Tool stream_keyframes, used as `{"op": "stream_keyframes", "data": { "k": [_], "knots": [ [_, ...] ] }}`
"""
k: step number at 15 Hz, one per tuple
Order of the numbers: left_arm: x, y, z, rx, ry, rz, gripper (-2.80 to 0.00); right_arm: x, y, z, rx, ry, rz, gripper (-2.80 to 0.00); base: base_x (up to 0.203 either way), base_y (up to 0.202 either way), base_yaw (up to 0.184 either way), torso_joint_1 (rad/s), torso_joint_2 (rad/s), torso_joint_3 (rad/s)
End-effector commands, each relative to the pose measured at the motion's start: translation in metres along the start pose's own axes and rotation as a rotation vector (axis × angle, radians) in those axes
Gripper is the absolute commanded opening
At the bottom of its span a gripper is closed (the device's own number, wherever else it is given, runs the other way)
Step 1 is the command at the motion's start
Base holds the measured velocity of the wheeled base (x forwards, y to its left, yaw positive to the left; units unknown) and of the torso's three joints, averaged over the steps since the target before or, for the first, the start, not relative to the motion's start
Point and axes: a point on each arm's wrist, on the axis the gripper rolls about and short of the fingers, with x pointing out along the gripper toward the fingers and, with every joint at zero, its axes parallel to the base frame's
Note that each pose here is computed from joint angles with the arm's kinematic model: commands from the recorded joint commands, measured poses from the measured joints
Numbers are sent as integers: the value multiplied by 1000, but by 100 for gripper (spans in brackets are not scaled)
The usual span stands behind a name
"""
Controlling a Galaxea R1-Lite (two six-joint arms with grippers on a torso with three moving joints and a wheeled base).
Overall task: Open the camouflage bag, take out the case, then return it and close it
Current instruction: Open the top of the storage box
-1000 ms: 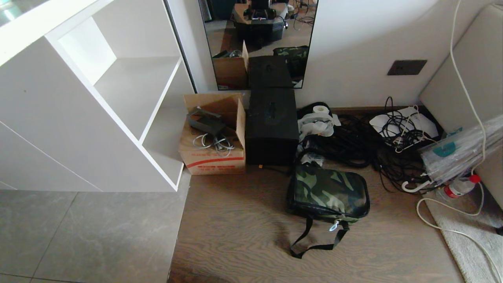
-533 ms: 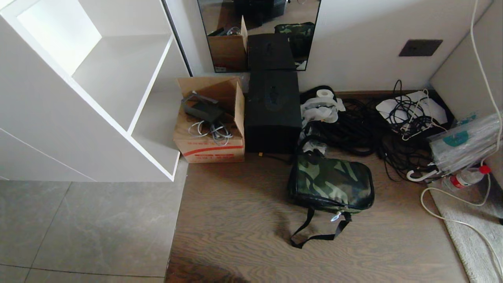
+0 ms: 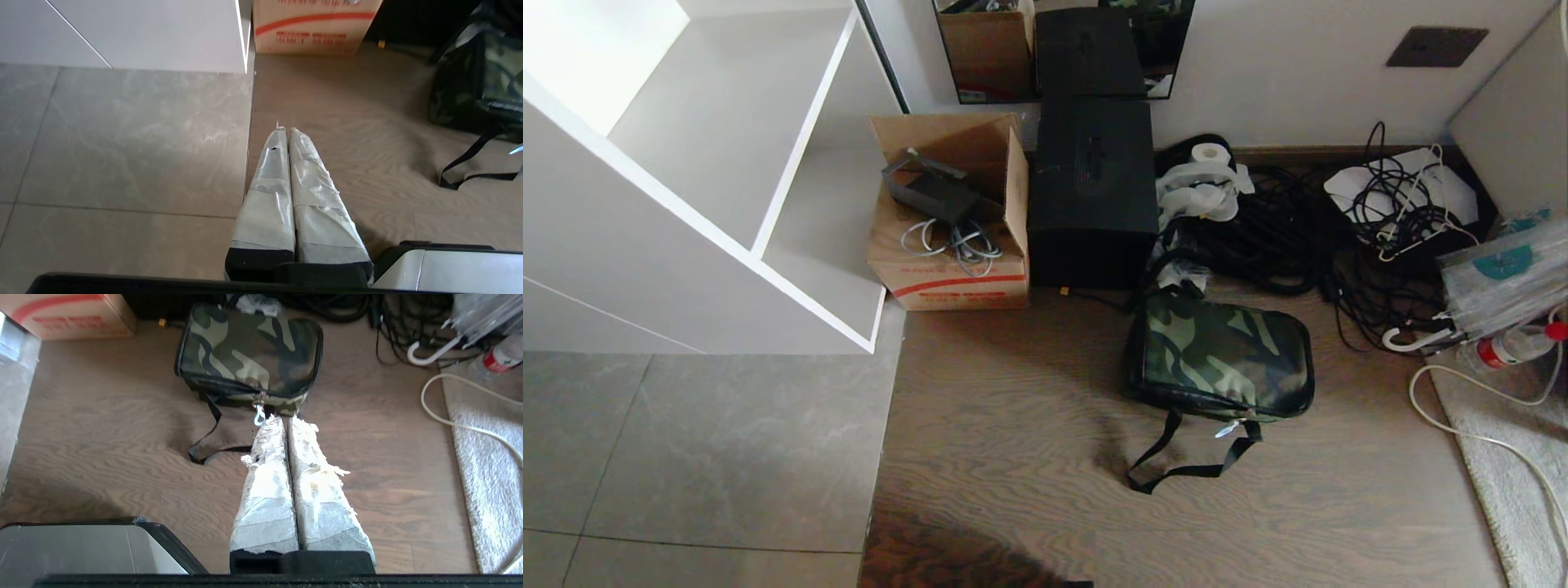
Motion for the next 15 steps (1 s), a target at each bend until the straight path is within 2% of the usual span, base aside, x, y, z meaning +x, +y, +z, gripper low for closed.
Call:
{"op": "stream_keyframes", "data": {
  "k": [1,15],
  "knots": [
    [0,0,0,0,0,0,-280,0,0,0,0,0,0,-280,0,0,0,6,6,-201],
    [0,0,0,1,0,0,-280,0,0,0,0,0,0,-280,0,0,0,1,3,-199]
  ]
}}
